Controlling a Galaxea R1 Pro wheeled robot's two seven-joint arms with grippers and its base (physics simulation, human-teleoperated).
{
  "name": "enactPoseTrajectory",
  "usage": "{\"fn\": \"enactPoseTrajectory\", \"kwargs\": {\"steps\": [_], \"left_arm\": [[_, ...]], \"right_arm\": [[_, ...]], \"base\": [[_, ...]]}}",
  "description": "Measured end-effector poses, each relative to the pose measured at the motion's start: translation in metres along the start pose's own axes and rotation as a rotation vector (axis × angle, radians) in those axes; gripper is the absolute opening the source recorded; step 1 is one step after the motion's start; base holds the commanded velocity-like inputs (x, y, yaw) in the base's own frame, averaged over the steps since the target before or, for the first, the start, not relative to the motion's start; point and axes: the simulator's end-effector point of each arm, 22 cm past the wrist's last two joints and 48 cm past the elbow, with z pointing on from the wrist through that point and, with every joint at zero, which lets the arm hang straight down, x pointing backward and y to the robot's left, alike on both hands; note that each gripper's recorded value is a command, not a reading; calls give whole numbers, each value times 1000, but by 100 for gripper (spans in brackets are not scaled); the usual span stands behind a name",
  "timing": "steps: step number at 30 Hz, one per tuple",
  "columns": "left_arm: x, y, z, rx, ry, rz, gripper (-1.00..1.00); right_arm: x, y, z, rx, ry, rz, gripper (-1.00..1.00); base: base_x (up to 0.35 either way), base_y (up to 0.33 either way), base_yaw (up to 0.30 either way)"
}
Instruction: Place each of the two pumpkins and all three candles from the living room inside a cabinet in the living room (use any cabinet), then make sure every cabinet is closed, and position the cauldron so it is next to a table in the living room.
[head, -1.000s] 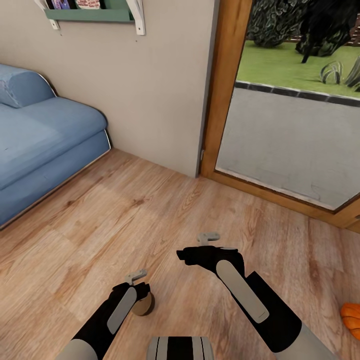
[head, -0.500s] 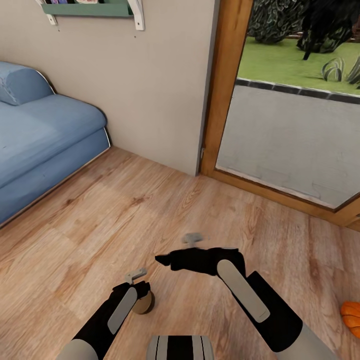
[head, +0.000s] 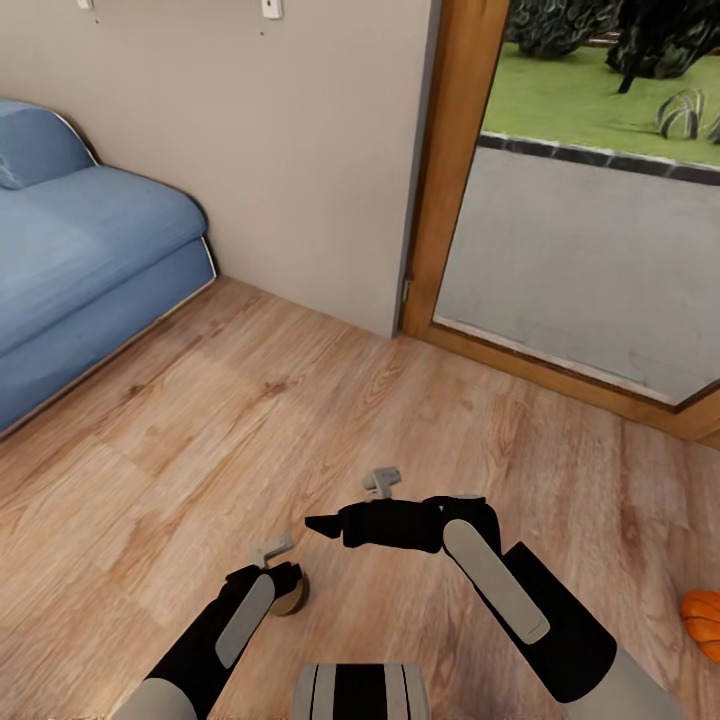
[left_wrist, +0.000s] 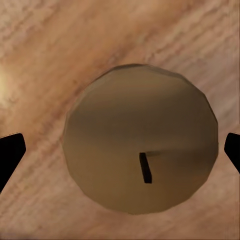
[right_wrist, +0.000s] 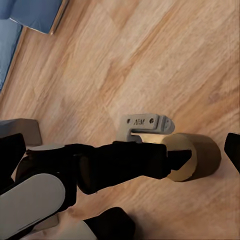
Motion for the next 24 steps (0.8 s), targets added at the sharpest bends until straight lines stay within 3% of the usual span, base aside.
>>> {"fn": "enactPoseTrajectory", "kwargs": {"steps": [8, 24], "left_arm": [[12, 4, 12, -12, 27, 2, 100], [11, -2, 13, 5, 24, 5, 100]], "right_arm": [[9, -11, 9, -3, 19, 26, 100], [12, -13, 11, -5, 25, 33, 100]], "base": [[0, 0, 0], [0, 0, 0]]}}
